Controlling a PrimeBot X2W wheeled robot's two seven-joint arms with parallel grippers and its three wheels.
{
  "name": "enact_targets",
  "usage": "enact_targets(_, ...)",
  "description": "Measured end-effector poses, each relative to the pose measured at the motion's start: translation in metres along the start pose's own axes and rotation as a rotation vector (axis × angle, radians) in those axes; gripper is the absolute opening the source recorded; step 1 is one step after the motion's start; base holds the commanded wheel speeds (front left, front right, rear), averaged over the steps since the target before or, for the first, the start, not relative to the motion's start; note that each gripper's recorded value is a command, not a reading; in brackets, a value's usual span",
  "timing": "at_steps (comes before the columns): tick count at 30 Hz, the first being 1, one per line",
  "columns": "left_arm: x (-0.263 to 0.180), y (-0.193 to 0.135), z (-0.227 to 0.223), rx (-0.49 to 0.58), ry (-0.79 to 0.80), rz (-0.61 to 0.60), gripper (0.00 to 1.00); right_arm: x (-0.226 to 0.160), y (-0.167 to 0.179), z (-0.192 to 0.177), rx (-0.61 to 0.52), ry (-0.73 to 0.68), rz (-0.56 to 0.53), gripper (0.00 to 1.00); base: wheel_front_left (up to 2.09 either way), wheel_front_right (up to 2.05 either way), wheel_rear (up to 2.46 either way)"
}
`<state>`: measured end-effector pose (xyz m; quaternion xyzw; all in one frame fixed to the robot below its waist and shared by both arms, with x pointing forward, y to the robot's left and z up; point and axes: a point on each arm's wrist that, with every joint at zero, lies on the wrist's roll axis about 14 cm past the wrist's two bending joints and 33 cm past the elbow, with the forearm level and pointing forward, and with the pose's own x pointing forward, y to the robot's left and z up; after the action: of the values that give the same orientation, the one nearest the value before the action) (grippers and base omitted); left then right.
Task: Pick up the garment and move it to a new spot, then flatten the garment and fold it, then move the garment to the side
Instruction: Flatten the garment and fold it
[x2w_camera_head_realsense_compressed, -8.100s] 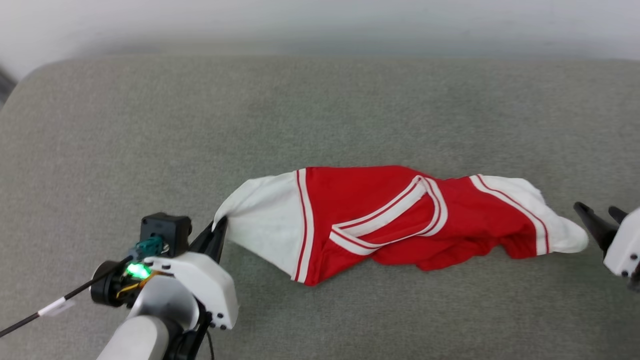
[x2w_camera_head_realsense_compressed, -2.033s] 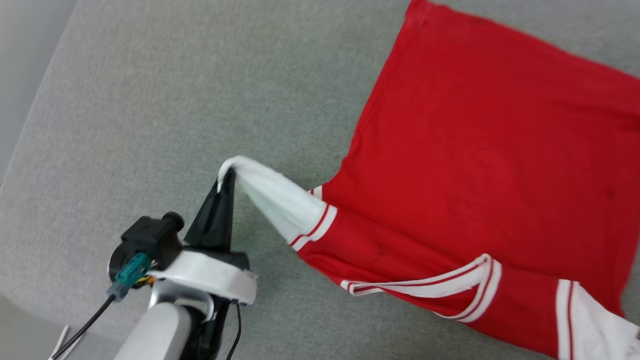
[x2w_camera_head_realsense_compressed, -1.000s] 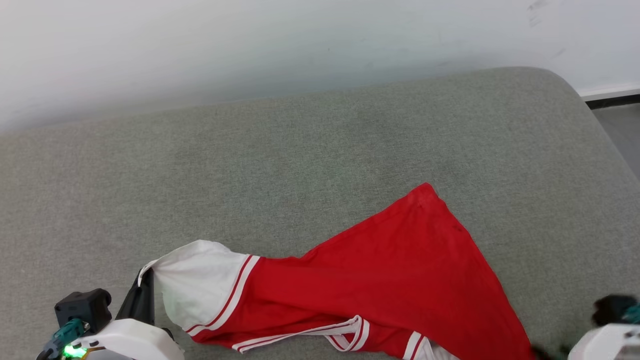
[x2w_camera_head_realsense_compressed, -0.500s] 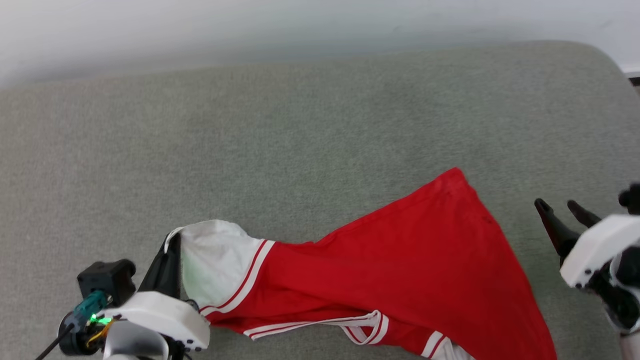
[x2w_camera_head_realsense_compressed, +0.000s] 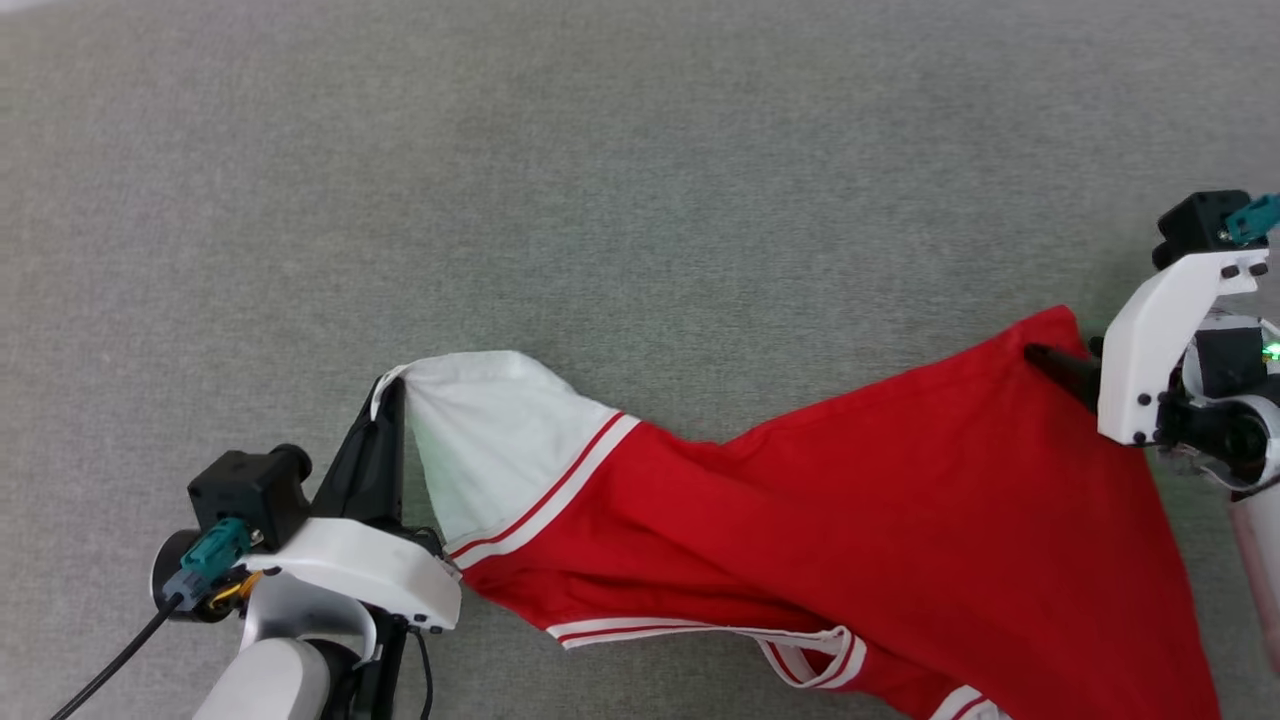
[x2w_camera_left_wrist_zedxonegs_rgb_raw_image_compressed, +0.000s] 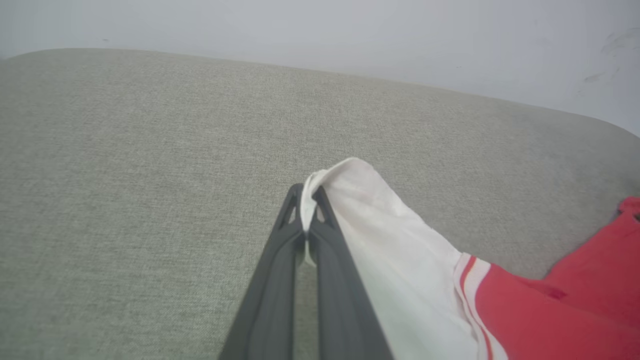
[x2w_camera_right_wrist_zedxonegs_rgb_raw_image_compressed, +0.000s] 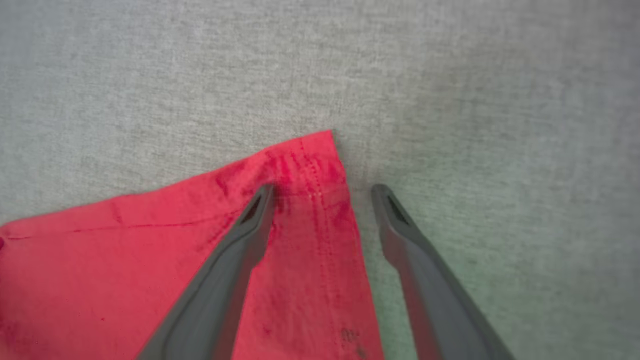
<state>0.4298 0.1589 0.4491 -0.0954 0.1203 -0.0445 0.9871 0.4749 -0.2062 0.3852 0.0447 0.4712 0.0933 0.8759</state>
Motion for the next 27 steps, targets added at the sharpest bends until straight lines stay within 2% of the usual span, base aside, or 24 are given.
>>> enact_targets(5, 0.001, 0.006, -0.001, 0.001, -0.006, 0.02, 0.0, 0.023, 0.009, -0.016, 0.016, 0.119, 0.018, 1.0, 0.0, 0.0, 0.0)
enact_targets(7, 0.001, 0.008, -0.001, 0.001, -0.008, 0.025, 0.0, 0.026, 0.011, -0.018, 0.017, 0.138, 0.022, 0.22, 0.0, 0.0, 0.0)
enact_targets(8, 0.0, 0.008, 0.0, 0.002, -0.009, 0.026, 0.0, 0.026, 0.01, -0.017, 0.022, 0.141, 0.021, 0.0, 0.0, 0.0, 0.0)
enact_targets(13, 0.0, 0.007, 0.003, 0.003, -0.019, 0.023, 0.0, 0.025, 0.018, -0.017, 0.034, 0.128, 0.04, 0.0, 0.0, 0.0, 0.0)
enact_targets(18, -0.003, 0.008, 0.016, 0.021, -0.046, 0.012, 0.0, 0.012, 0.019, -0.005, 0.019, 0.039, 0.033, 0.0, 0.0, 0.0, 0.0)
enact_targets(21, 0.001, 0.012, 0.044, 0.058, -0.097, -0.014, 0.0, -0.01, 0.016, 0.019, -0.012, -0.1, 0.012, 0.0, 0.0, 0.0, 0.0)
enact_targets(23, 0.004, 0.011, 0.055, 0.063, -0.12, -0.026, 0.0, -0.017, 0.013, 0.026, -0.021, -0.133, 0.0, 0.0, 0.0, 0.0, 0.0)
enact_targets(27, 0.026, 0.012, 0.11, 0.09, -0.208, -0.06, 0.0, -0.055, 0.009, 0.067, -0.055, -0.32, -0.038, 0.0, 0.0, 0.0, 0.0)
